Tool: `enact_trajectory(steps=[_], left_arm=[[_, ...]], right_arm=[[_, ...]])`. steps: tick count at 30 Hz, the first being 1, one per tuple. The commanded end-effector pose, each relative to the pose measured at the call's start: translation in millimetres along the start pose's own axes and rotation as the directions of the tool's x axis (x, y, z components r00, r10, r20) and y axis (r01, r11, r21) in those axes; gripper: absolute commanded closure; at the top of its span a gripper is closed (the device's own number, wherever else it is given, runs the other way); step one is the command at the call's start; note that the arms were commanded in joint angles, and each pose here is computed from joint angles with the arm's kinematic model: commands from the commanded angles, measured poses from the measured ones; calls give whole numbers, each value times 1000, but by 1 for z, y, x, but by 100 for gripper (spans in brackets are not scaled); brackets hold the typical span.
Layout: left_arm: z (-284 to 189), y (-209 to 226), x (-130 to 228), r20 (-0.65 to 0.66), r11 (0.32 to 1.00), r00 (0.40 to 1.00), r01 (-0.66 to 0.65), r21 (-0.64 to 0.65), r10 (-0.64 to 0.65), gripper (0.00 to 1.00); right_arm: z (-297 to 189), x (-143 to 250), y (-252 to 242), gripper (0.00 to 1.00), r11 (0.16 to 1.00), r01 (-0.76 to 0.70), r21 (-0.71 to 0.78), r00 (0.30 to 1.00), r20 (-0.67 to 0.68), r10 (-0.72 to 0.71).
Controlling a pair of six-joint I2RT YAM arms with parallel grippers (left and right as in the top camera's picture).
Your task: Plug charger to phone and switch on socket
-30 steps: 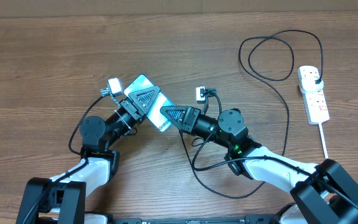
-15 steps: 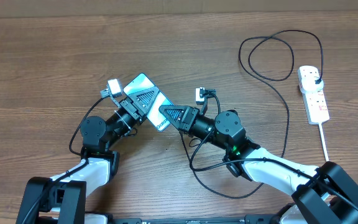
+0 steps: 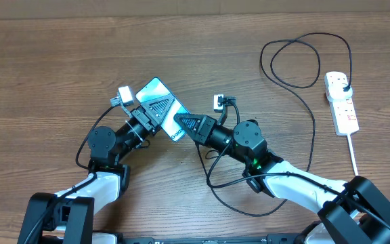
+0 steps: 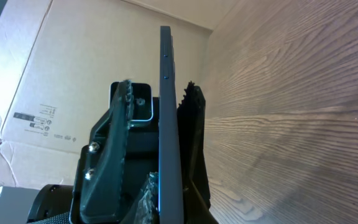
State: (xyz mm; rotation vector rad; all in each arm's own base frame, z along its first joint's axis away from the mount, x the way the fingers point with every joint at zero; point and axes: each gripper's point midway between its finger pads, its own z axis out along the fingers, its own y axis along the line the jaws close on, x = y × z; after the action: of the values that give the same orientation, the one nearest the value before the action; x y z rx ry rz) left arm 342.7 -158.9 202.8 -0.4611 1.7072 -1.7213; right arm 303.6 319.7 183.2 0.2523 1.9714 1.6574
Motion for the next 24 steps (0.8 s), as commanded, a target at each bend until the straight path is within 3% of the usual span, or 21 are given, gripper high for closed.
enact_trajectory(steps=[1,8,11,20,21,22,24], left_arm=[[2,-19,0,-13,996,998,-66,56,66,54],[2,-19,0,-13,996,998,-66,56,67,51],[2,-19,0,-13,996,998,-66,56,67,55],[2,-19,0,-13,996,998,-65,55,66,92],[2,-19,0,-13,996,998,-65,55,66,95],[2,-19,0,-12,996,998,-65,55,66,95],[1,-19,-1,-12,996,998,-65,55,66,96]], right_arm=[[-9,-35,-32,96,995,-7,98,993,115,-5],[-12,-38,-34,96,996,-9,94,994,106,-1],[-12,-38,-34,96,995,-10,94,994,106,-1],[-11,-37,-34,96,995,-11,95,995,97,2],[-11,-36,-34,86,996,-11,93,996,92,2],[-11,-35,-33,67,996,-10,90,996,85,3],[-11,-32,-32,49,996,-10,84,998,69,4]])
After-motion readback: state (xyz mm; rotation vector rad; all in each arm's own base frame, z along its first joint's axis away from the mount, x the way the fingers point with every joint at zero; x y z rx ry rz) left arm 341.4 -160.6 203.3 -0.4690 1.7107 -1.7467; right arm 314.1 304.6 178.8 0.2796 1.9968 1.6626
